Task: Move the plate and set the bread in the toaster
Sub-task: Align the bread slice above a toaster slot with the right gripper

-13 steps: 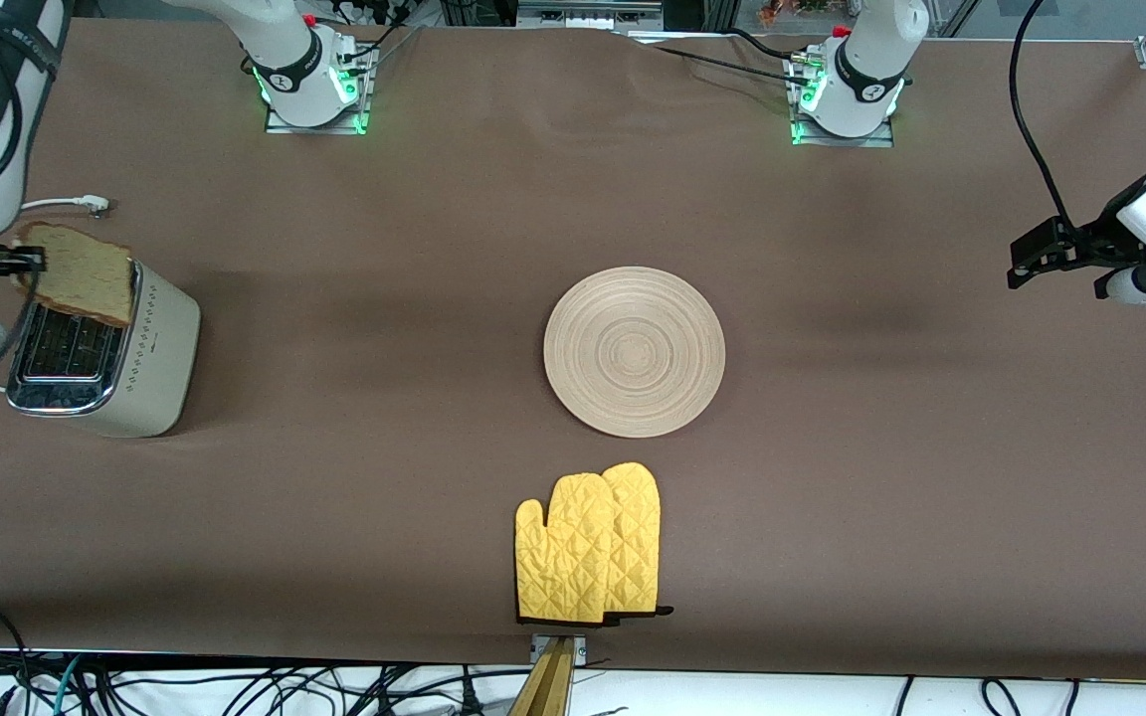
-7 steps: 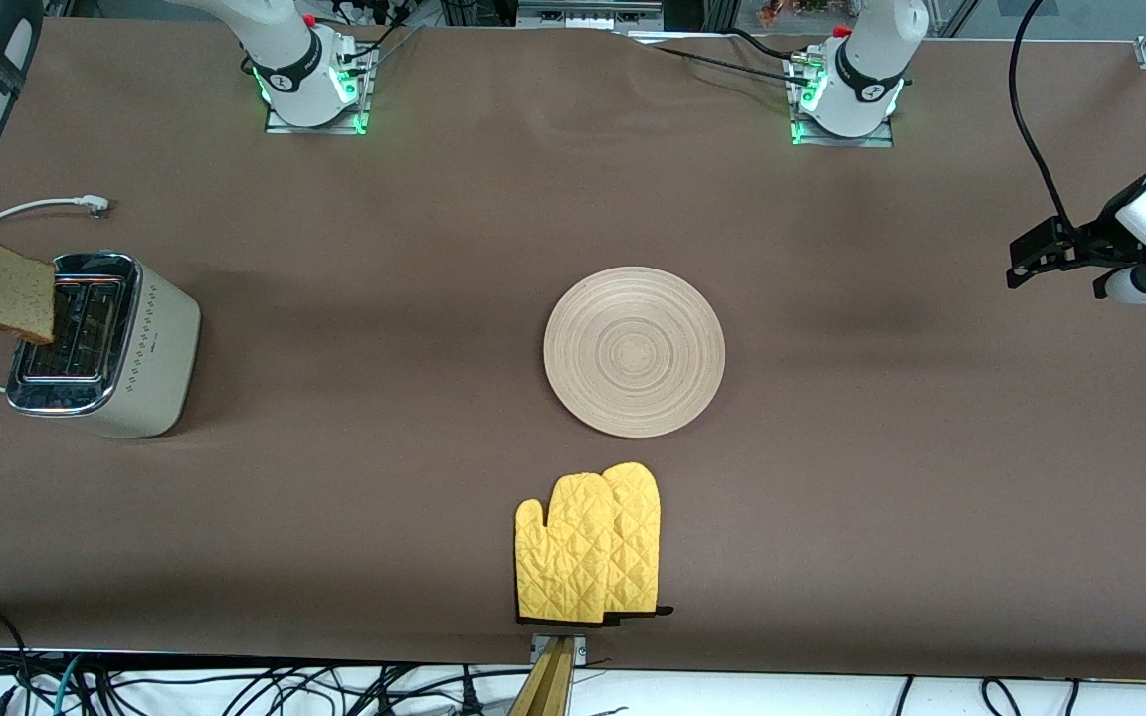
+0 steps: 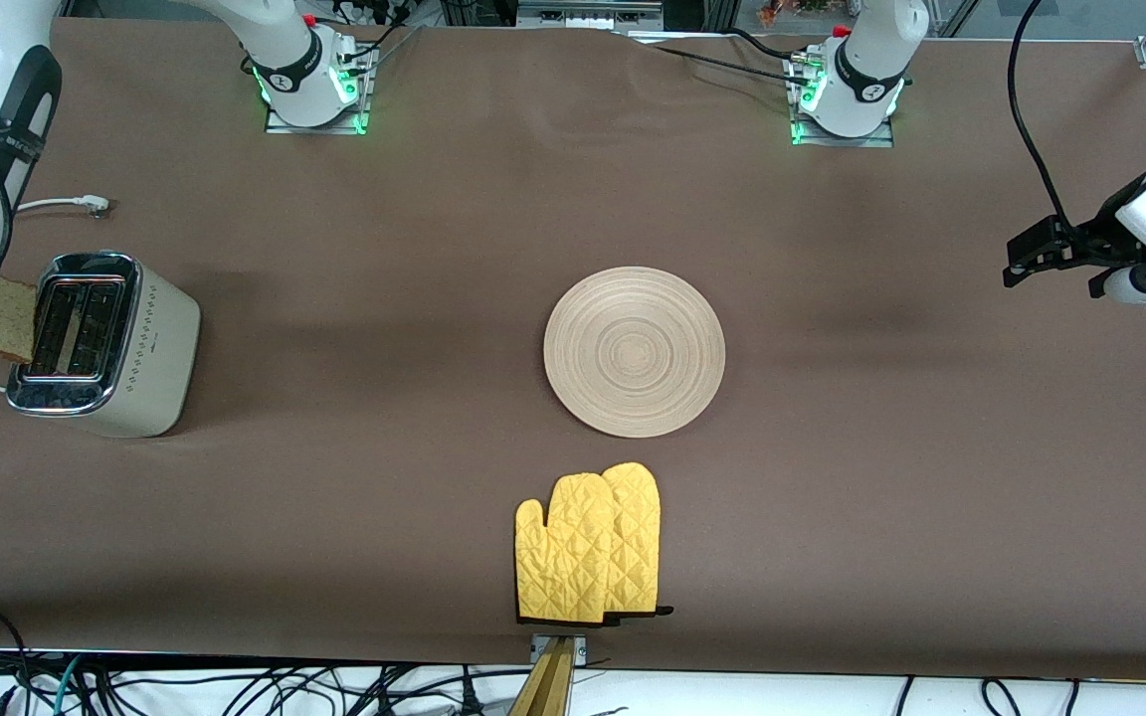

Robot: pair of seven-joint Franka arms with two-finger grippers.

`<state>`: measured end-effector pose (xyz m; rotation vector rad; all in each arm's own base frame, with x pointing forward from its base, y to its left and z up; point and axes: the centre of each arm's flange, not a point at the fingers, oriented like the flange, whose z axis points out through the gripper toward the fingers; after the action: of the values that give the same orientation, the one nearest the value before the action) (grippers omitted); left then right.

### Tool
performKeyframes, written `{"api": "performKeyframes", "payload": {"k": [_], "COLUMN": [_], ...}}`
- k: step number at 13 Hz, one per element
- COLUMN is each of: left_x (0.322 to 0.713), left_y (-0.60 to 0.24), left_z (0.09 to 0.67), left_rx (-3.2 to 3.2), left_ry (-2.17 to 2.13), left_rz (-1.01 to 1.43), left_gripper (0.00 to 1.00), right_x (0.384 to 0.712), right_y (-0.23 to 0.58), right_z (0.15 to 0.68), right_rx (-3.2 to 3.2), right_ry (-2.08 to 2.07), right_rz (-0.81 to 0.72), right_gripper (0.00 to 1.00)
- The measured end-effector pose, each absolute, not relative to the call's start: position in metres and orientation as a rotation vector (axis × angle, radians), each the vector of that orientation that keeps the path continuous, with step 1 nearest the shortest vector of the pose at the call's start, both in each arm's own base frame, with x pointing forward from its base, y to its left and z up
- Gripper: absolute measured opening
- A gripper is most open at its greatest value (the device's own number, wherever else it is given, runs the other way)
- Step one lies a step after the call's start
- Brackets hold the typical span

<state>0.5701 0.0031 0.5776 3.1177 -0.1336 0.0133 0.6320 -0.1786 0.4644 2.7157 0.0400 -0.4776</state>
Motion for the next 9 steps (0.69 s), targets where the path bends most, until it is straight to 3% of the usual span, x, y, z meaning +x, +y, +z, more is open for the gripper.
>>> {"api": "performKeyframes", "payload": {"k": [9], "left_x": [0.5701], "left_y": [-0.0003], "left_z": [0.5776], "left_rx": [3.117], "left_ry": [-0.143], "left_rz": [0.013], "left_gripper": [1.0], "right_x": [0.6372], "right_y": [-0.1663], "right_z": [0.4581], "right_rx": [2.736], "right_ry": [0.017], "right_rz": [-0.464], "right_gripper": [0.07]}}
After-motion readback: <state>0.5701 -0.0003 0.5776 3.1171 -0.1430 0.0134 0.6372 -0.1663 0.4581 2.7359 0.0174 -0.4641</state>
